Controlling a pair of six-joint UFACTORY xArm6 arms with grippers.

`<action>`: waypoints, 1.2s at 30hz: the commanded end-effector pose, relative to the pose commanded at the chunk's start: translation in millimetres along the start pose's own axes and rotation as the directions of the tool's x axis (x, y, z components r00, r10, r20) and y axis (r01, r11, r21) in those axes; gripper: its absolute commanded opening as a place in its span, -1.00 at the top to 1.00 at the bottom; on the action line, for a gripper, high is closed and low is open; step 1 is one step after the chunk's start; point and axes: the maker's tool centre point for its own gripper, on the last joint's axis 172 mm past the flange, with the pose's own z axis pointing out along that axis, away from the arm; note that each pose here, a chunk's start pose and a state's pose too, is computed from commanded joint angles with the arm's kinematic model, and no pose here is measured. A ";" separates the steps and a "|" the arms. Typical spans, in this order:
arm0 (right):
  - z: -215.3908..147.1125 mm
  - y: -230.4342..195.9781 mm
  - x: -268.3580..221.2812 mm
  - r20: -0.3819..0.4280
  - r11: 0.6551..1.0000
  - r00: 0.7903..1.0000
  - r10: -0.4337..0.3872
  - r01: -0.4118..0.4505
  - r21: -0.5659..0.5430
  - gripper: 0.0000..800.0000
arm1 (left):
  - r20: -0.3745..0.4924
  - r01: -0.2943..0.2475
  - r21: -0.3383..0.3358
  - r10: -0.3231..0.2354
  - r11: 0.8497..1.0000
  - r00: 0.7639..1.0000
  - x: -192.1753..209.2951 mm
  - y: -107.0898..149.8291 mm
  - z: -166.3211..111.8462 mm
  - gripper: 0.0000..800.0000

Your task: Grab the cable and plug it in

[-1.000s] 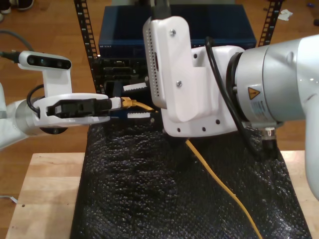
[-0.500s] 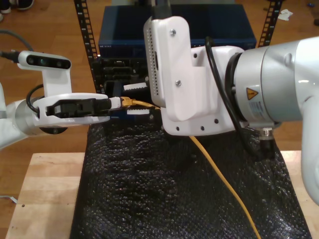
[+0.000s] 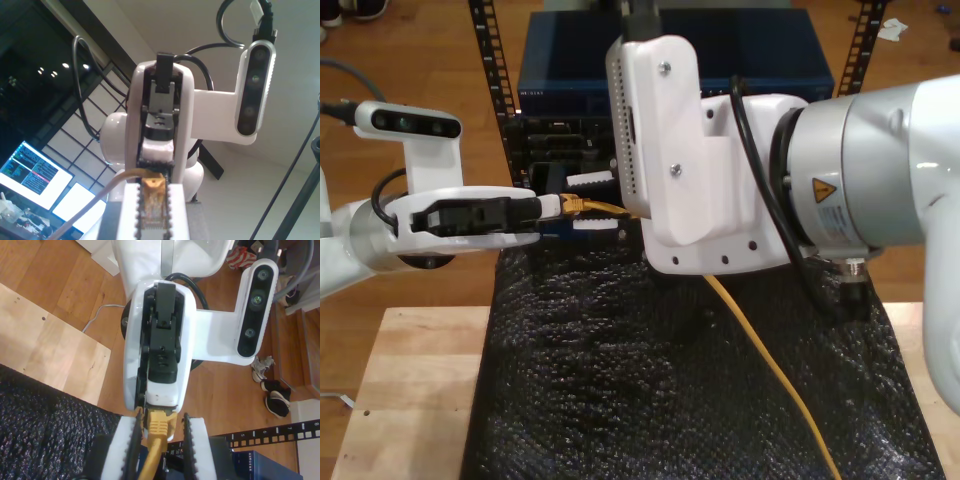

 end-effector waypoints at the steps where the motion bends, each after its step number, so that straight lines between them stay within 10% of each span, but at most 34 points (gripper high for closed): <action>1: 0.0 0.0 0.0 0.000 1.000 1.000 0.000 0.000 0.000 0.44 | 0.000 0.000 0.002 0.000 1.000 1.000 0.0 -0.4 -0.1 0.95; 27: 2.4 -4.4 1.2 -0.003 1.000 1.000 -0.002 0.002 0.009 0.93 | 0.002 0.000 -0.001 0.000 1.000 1.000 0.1 -0.1 0.5 0.94; 36: 1.9 -3.7 1.6 -0.003 1.000 1.000 0.006 -0.006 0.008 1.00 | -0.008 0.013 -0.027 -0.014 1.000 1.000 0.0 2.2 -2.6 0.32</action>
